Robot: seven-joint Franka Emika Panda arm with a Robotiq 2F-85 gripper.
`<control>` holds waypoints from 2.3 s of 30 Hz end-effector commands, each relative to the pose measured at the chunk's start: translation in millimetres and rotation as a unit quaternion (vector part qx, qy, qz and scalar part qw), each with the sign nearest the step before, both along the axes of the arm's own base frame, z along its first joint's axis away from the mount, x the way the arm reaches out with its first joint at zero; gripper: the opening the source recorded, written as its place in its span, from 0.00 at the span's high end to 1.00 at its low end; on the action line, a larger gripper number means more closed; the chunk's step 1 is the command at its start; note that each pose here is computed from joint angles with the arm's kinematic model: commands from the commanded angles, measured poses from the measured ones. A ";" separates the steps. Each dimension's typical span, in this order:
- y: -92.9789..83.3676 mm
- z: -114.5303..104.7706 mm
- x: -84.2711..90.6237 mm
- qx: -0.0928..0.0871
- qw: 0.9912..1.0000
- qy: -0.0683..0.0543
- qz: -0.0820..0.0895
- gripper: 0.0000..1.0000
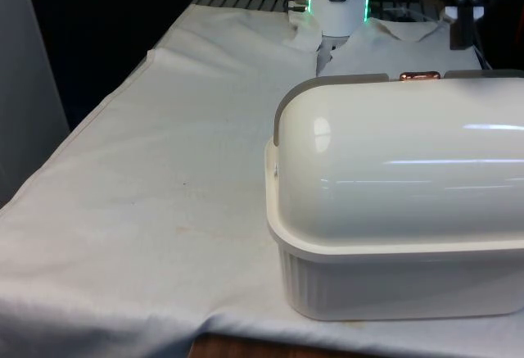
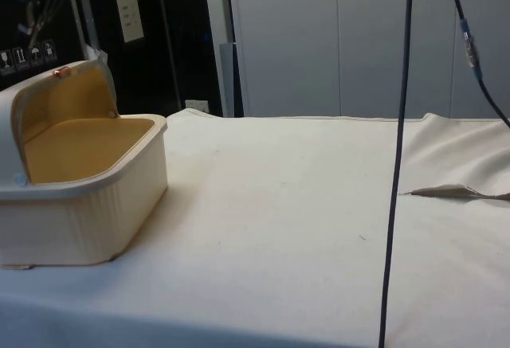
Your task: Open the lid, then close it.
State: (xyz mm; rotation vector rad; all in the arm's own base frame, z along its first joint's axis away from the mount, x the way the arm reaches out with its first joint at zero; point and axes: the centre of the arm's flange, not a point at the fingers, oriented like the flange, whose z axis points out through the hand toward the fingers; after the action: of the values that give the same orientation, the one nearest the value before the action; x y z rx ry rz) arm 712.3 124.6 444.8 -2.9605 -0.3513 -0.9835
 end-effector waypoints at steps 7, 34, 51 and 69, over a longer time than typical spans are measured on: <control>0.9 -8.8 -0.4 0.000 1.000 0.013 0.000 1.00; -0.1 -24.3 -1.9 -0.008 0.999 0.049 -0.001 1.00; -1.1 -30.6 -3.7 -0.011 0.998 0.065 -0.002 1.00; -7.3 -32.5 -8.0 -0.021 0.996 0.089 -0.001 1.00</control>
State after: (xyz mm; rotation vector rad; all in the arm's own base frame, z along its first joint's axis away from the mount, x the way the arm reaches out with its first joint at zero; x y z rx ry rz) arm 706.6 118.4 411.6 -3.0506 -0.3643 -0.7191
